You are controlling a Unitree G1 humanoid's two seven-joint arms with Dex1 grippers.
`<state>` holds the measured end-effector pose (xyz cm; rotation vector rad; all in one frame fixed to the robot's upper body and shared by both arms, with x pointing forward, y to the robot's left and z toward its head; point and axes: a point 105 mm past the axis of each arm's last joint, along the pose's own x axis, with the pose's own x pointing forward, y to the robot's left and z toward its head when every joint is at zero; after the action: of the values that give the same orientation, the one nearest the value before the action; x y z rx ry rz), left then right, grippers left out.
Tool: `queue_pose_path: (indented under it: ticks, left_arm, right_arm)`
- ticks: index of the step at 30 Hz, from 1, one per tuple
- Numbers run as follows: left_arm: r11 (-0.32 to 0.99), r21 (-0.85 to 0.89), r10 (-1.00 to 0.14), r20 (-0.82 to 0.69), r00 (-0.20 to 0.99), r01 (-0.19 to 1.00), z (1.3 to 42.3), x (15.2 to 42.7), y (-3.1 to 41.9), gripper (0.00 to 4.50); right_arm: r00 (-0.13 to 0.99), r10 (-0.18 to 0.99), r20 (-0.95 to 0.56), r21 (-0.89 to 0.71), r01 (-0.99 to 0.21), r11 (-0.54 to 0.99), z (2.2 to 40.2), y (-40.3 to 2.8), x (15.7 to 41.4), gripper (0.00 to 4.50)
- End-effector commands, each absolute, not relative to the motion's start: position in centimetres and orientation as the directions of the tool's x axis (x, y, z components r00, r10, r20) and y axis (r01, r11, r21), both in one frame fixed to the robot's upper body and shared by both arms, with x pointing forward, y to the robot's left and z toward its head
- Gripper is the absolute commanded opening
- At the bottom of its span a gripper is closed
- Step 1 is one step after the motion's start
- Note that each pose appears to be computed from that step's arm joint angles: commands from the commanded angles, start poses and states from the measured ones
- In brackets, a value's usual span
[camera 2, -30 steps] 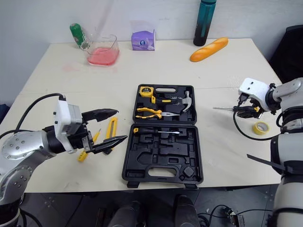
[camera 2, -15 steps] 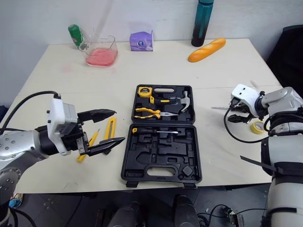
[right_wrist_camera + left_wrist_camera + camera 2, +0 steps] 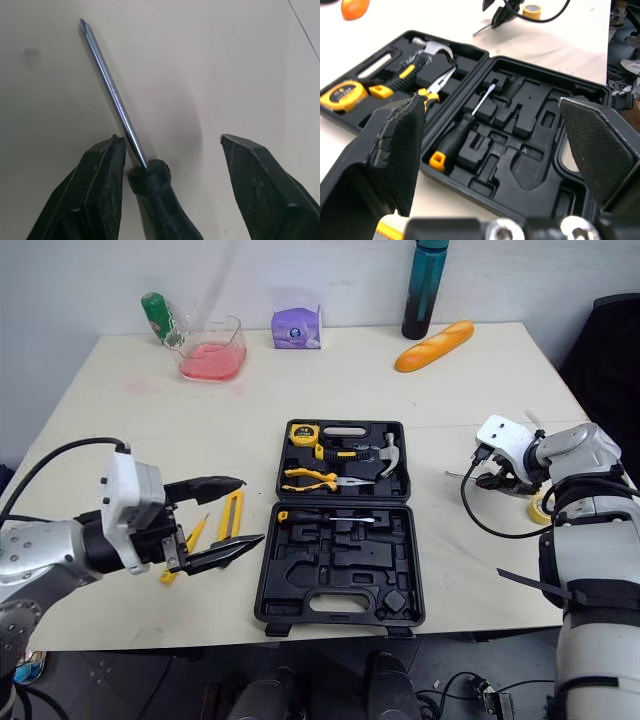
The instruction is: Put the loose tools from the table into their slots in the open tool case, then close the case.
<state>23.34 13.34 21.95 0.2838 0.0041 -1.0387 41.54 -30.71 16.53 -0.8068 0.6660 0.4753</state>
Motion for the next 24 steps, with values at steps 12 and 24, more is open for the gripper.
queue_pose_path:
  ticks: [12, 24]
  left_arm:
    - [0.432, 0.264, -0.867, -0.141, 0.477, 0.863, 22.6, 22.6, 13.1, 4.50]
    - [0.430, 0.252, -0.867, -0.152, 0.474, 0.867, 22.4, 22.2, 13.0, 4.50]
  right_arm:
    - [0.634, 0.057, -0.771, -0.425, -0.579, 0.696, 17.0, -34.3, 39.2, 3.20]
    - [0.598, 0.053, -0.800, -0.359, -0.548, 0.756, 16.2, -35.1, 38.3, 3.20]
